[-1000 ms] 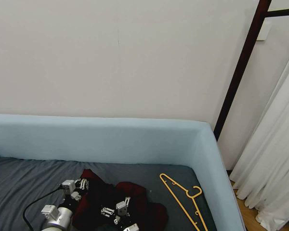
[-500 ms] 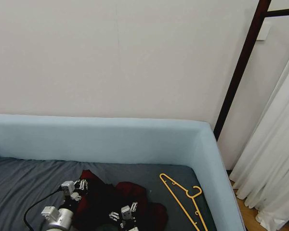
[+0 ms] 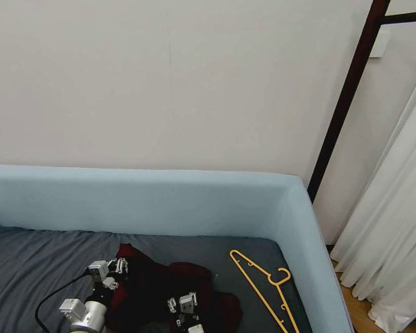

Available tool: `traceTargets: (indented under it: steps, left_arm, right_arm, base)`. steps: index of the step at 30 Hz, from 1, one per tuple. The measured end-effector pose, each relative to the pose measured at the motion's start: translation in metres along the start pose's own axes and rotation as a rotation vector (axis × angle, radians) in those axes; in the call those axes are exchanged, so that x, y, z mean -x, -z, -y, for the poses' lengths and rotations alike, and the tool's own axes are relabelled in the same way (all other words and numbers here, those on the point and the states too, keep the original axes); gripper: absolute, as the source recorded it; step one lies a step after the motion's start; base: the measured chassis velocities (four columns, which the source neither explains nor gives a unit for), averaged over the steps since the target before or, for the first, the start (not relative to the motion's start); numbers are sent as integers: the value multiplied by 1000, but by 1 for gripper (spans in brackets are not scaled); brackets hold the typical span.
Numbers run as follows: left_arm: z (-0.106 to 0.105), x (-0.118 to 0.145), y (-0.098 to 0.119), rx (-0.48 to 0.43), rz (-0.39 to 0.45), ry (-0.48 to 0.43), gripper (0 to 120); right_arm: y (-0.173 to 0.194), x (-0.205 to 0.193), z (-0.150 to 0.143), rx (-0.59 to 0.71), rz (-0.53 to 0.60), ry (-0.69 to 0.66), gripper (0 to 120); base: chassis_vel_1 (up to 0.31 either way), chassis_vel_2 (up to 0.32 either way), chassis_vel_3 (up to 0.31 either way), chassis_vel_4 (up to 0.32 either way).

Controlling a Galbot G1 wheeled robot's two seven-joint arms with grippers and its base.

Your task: Pick up the clothes from the sofa and hang them on the clothes hanger.

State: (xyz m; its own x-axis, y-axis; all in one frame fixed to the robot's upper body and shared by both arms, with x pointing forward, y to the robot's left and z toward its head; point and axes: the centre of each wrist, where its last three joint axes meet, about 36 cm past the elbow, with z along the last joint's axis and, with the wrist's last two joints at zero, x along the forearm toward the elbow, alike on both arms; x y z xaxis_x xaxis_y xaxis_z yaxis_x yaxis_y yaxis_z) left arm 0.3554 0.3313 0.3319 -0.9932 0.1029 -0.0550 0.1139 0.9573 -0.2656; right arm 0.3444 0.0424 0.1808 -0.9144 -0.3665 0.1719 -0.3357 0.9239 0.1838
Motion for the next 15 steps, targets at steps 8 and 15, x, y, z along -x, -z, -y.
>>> traceTargets:
  steps: [8,15]
  left_arm:
    - [-2,0,-1,5,-2,-2,0]
    - [-3,2,-3,7,-5,-3,0]
  right_arm:
    - [4,1,-2,74,-21,-23,7]
    - [6,3,1,81,-6,-29,0]
  base:
    - [0,0,0,0]
    - [0,0,0,0]
